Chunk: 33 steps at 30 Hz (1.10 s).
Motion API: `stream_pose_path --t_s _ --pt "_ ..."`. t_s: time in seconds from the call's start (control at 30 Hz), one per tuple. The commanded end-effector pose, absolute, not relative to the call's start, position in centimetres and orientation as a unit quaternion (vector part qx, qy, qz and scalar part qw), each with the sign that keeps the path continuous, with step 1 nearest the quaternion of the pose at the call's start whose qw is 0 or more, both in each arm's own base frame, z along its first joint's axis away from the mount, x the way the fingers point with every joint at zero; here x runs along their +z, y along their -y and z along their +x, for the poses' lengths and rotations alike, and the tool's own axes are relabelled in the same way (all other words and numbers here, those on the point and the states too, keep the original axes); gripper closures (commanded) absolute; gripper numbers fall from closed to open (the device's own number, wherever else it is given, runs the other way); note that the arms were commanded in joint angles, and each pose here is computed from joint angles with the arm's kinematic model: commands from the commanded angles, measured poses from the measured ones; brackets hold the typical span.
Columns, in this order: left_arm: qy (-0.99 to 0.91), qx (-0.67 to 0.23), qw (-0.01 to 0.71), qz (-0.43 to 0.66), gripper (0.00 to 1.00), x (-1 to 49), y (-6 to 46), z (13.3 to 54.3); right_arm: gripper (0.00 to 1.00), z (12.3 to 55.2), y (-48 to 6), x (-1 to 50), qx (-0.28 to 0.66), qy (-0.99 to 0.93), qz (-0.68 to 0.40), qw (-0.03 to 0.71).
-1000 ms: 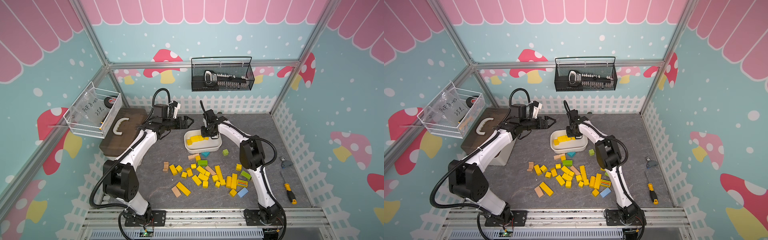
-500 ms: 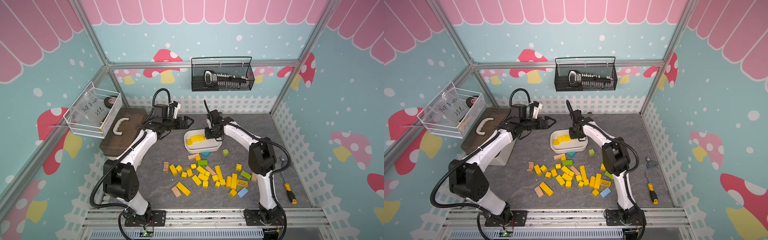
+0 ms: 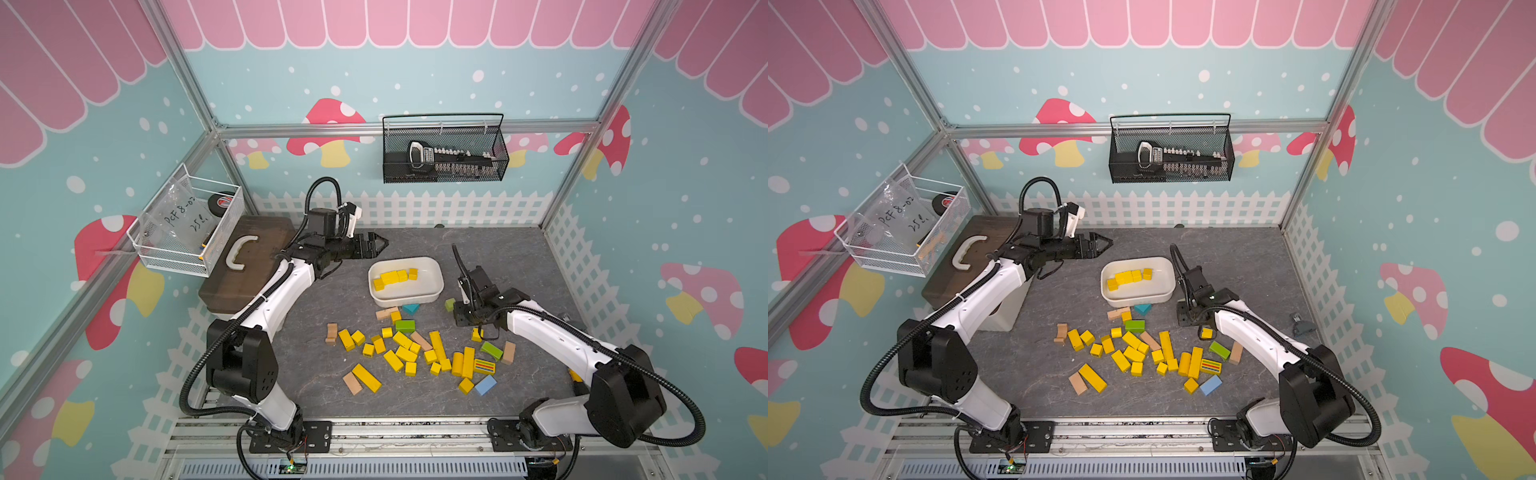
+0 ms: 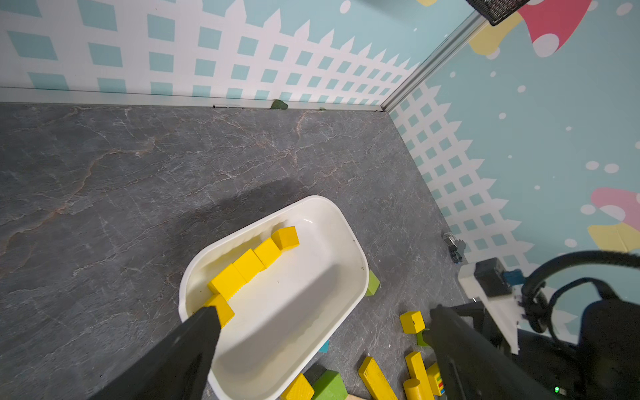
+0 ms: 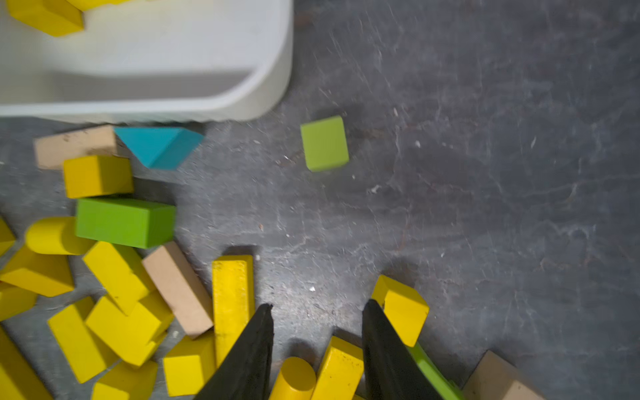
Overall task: Pick out the yellow building blocks
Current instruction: Place the building block in the storage box, then pick up the building block from the center of the board.
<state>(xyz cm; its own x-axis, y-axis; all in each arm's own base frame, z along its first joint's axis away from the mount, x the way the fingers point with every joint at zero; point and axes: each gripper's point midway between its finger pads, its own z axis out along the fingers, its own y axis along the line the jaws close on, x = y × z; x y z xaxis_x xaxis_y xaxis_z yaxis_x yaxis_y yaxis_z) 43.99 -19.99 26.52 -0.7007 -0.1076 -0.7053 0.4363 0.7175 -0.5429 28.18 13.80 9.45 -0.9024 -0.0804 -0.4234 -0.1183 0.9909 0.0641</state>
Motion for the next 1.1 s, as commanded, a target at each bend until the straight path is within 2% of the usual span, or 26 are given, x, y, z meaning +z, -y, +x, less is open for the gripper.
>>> stream_pose_path --t_s 0.0,0.17,0.73,1.07 --pt "-0.840 -0.366 0.386 0.106 0.00 27.8 20.4 43.9 0.58 27.7 -11.3 8.4 0.009 -0.971 0.006 0.237" --pt "-0.843 -0.359 0.385 0.112 0.00 27.6 20.8 43.7 0.54 26.9 -9.2 8.2 -0.021 -0.966 0.054 0.252" --pt "-0.848 -0.348 0.378 0.129 0.00 27.2 21.8 43.2 0.54 27.4 -9.6 5.3 -0.009 -0.979 0.057 0.197" --pt "-0.851 -0.344 0.374 0.133 0.00 26.9 22.1 43.0 0.64 27.3 -9.4 4.6 0.002 -0.981 0.066 0.184"
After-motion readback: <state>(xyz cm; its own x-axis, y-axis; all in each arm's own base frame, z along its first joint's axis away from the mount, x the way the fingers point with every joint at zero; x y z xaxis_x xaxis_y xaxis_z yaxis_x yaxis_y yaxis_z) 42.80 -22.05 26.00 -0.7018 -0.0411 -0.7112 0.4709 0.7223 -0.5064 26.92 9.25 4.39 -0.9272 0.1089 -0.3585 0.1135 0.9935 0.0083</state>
